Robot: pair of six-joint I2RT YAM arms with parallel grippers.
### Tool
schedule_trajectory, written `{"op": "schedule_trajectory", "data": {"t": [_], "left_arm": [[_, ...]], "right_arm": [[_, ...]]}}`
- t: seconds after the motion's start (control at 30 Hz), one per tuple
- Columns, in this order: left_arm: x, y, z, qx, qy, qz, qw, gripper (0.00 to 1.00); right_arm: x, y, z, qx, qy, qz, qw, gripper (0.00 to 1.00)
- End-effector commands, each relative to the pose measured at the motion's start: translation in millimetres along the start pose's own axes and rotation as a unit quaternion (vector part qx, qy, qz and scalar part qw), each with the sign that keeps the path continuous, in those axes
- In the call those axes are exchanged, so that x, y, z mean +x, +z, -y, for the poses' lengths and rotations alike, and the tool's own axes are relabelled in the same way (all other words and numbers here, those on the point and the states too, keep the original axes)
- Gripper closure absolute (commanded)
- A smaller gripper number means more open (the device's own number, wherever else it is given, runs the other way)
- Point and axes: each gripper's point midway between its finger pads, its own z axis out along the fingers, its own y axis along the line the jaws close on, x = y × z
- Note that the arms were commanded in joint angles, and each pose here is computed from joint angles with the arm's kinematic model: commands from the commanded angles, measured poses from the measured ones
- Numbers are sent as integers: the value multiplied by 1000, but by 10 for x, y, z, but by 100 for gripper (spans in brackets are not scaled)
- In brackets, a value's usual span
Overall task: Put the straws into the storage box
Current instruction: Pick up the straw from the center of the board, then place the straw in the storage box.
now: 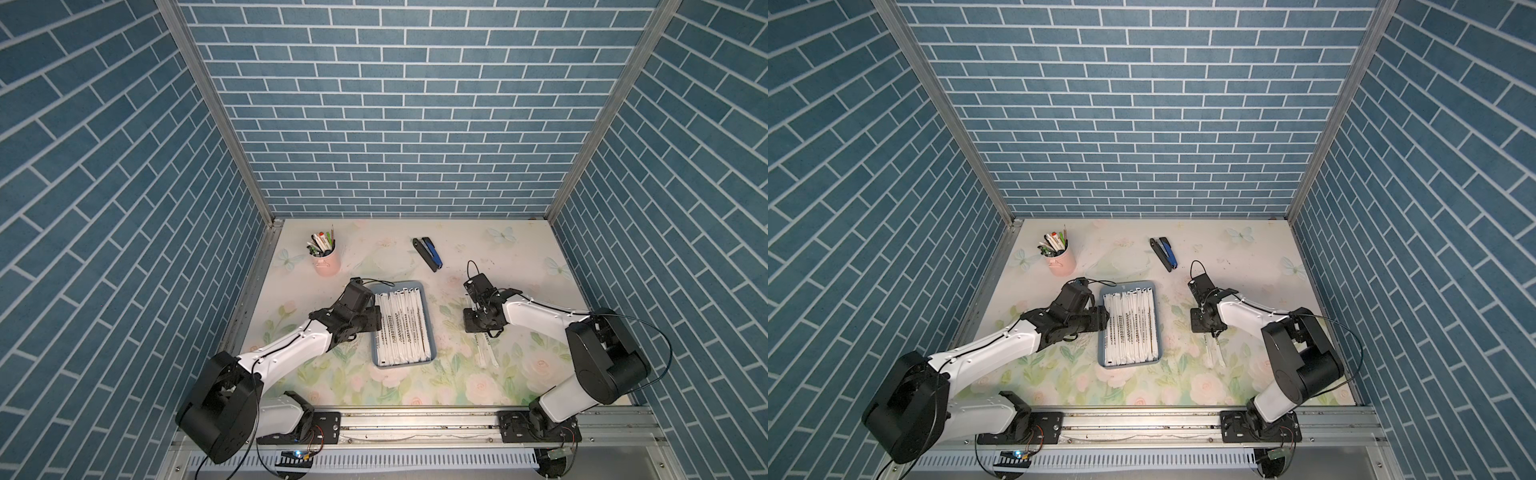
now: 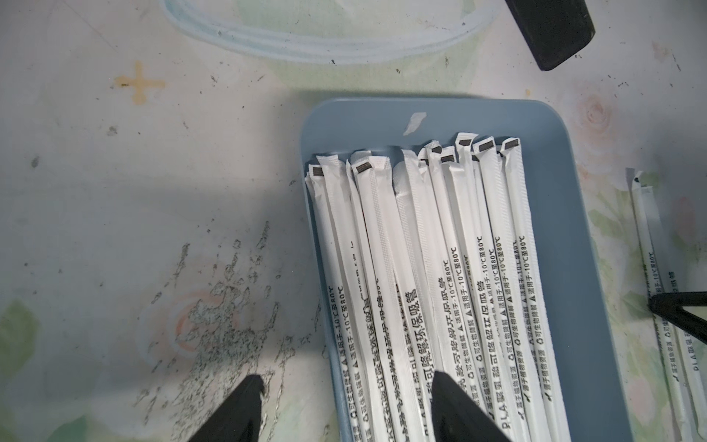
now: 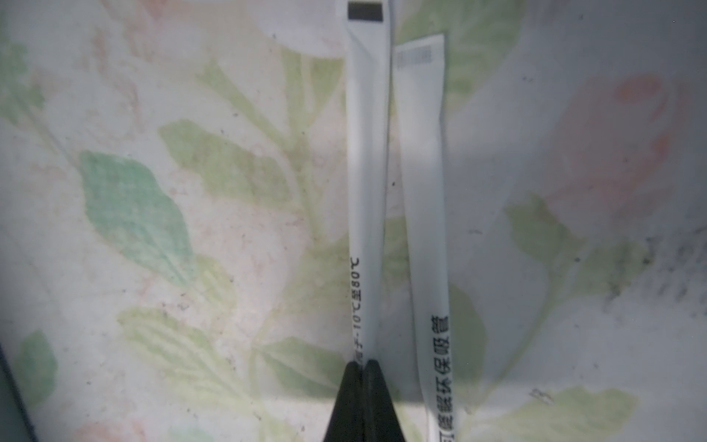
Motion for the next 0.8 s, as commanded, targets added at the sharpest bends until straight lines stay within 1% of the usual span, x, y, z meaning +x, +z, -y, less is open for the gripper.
{"op": "schedule_trajectory", "data": {"t": [0.0,0.27,0.3,0.43,0.5,0.6,0.67,0.77], "left_arm": [[-16,-18,-20,3,-2,7,1000,27],[-24,-14,-29,7,-6,9,1000,27],[-23,-15,-23,10,-6,9,1000,28],[-45,-34,-15,25,-18,11,999,27],[-61,-53,-29,37,-35,14,999,28],[-76,-75,-68,43,-46,16,998,27],[-92,-86,-75,42,-45,15,998,27],[-118,-121,-22,54,-43,16,997,27]], "right_arm": [[-61,-188,-151,-25,12,7,1000,98],[-198,-396,-531,-93,27,24,995,98],[-192,-411,-610,-117,30,20,993,98],[-297,-566,-822,-176,49,35,983,99],[-390,-724,-1005,-205,51,51,976,99],[-455,-874,-1341,-231,44,65,970,100],[-448,-863,-1527,-230,41,70,970,100],[-454,-718,-1637,-182,33,82,979,100]]}}
